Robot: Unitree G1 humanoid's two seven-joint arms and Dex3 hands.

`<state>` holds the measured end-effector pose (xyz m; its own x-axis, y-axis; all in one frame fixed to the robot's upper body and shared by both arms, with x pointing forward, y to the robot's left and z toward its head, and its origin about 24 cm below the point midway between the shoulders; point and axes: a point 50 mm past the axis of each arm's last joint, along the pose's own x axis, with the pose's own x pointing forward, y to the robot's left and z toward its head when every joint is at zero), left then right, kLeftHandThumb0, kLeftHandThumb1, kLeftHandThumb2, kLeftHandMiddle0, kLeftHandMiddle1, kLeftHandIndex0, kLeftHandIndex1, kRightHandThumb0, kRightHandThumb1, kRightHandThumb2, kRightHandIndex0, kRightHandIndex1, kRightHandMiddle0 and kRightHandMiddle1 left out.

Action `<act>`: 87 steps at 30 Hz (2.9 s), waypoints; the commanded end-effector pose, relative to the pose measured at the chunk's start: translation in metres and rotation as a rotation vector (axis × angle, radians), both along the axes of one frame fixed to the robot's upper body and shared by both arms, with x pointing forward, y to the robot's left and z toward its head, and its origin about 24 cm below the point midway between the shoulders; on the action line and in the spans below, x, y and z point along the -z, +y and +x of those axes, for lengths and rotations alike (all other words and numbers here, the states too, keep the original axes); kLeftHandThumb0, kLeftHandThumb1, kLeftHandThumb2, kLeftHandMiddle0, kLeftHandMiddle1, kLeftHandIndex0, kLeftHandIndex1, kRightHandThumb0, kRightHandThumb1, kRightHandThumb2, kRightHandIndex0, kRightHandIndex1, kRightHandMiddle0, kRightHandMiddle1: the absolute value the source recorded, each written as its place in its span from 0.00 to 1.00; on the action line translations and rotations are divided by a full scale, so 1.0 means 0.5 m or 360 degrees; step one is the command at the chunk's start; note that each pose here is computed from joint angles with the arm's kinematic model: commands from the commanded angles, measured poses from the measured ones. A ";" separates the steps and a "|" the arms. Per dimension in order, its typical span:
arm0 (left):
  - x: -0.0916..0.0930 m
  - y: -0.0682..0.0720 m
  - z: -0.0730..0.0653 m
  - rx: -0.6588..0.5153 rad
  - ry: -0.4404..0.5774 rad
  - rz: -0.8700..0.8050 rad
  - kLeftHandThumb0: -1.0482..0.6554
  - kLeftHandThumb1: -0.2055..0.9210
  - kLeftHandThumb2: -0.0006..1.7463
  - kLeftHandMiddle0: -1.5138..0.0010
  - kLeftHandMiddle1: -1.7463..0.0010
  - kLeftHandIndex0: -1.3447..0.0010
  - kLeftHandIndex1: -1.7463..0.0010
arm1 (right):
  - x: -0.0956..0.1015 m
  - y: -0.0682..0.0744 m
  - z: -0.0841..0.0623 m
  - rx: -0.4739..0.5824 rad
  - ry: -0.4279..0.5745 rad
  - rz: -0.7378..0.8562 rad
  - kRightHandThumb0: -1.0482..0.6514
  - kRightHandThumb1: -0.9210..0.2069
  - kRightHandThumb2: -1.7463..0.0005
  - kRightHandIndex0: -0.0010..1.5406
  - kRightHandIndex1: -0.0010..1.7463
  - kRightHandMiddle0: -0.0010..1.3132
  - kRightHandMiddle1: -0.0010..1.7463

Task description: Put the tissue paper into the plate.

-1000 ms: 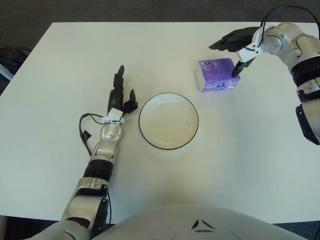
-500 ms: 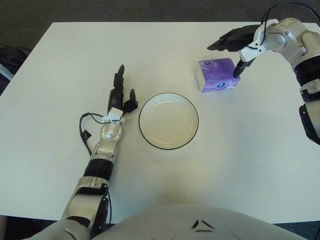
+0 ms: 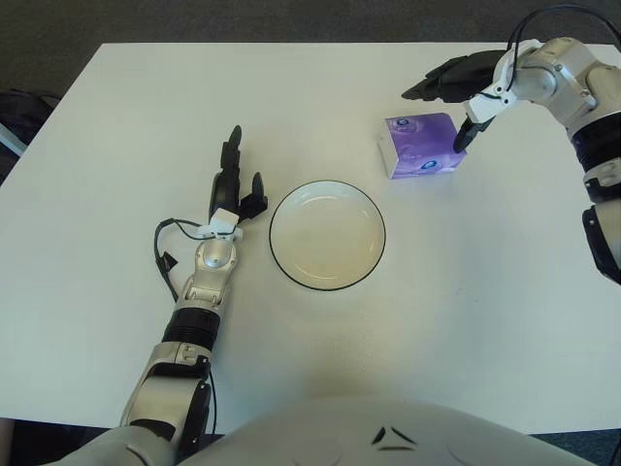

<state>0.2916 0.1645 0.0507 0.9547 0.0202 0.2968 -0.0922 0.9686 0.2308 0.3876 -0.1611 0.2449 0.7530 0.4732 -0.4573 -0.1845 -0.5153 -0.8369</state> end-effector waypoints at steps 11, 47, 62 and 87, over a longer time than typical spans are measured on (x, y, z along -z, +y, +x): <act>0.161 -0.020 -0.090 -0.0003 0.0508 -0.0050 0.11 1.00 0.52 0.93 1.00 1.00 0.86 | 0.030 -0.004 -0.005 0.0008 -0.0083 0.0153 0.00 0.06 0.98 0.00 0.00 0.00 0.00; 0.161 -0.018 -0.094 -0.0010 0.0493 -0.0034 0.11 1.00 0.53 0.93 1.00 1.00 0.84 | 0.167 0.022 0.017 0.0102 -0.0095 0.0273 0.00 0.06 0.99 0.00 0.00 0.00 0.00; 0.160 -0.018 -0.095 -0.0010 0.0490 -0.0039 0.11 1.00 0.54 0.94 1.00 1.00 0.85 | 0.189 0.018 0.015 0.0108 -0.0045 0.0267 0.00 0.06 0.99 0.00 0.00 0.00 0.00; 0.158 -0.017 -0.095 -0.0021 0.0487 -0.0033 0.11 1.00 0.54 0.93 0.99 1.00 0.83 | 0.209 0.014 0.011 0.0127 0.0039 0.0221 0.00 0.06 0.99 0.00 0.00 0.00 0.00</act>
